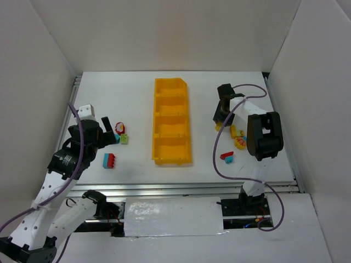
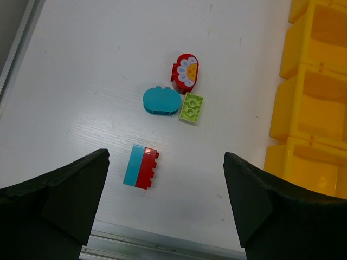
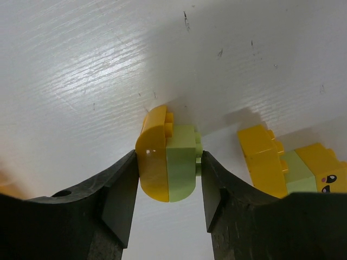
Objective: Sort the legos into containers by color
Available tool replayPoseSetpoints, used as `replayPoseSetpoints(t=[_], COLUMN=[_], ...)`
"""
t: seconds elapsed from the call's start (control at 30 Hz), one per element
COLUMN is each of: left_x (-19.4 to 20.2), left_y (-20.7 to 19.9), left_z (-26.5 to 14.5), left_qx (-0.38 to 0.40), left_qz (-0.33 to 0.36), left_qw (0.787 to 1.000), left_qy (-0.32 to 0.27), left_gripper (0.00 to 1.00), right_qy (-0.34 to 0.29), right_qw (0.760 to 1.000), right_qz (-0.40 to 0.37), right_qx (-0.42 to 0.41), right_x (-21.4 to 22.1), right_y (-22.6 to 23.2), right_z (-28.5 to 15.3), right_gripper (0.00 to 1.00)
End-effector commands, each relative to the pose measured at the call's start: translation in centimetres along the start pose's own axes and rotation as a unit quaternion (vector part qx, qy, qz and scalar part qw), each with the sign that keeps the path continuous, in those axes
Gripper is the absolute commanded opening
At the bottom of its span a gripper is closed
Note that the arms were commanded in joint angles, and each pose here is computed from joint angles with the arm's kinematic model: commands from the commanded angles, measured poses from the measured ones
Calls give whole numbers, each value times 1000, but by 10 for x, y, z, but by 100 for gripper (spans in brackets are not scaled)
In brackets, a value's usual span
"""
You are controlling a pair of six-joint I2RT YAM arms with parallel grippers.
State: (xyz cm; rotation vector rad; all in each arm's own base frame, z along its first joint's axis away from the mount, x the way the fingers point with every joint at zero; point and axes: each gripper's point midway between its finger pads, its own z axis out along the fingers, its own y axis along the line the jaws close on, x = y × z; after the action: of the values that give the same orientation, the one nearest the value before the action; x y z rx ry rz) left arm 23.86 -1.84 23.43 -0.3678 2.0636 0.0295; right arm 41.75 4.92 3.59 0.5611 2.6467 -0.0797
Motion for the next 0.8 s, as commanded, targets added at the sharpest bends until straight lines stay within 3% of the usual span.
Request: replayPoseSetpoints(t=[0.0, 0.1, 0.2, 0.33, 0.43, 0.57, 0.67, 0.77], left_x=[-9, -10, -14, -24, -39, -48, -45, -39], left_y=[-10, -16, -35, -78, -108, -136, -157, -174], left_z=[1, 1, -2, -14, -29, -38, -44, -49], left_qx=[20, 32, 72, 168, 241, 306, 354, 398], left_qz=[3, 1, -13, -66, -114, -155, -170, -179], left_qw=[1000, 999, 997, 983, 963, 939, 917, 895], left_qy=[-13, -7, 7, 26, 28, 37, 65, 94], left_gripper=[100, 100, 100, 99, 100, 100, 99, 99], right_qy=[-7, -27, -81, -164, -226, -273, -322, -341], right_qw=[999, 997, 990, 958, 938, 896, 840, 794], right_qz=[-7, -14, -55, -176, -208, -249, -276, -304], right_qx=[-33, -64, -105, -153, -162, -245, -338, -402], right_x=[-5, -8, -12, 20, 29, 65, 92, 123], right_y=[10, 22, 46, 100, 112, 143, 157, 164], right_z=[-11, -23, -64, -121, -160, -226, -296, -334], right_gripper=[0, 0, 0, 0, 0, 0, 0, 0])
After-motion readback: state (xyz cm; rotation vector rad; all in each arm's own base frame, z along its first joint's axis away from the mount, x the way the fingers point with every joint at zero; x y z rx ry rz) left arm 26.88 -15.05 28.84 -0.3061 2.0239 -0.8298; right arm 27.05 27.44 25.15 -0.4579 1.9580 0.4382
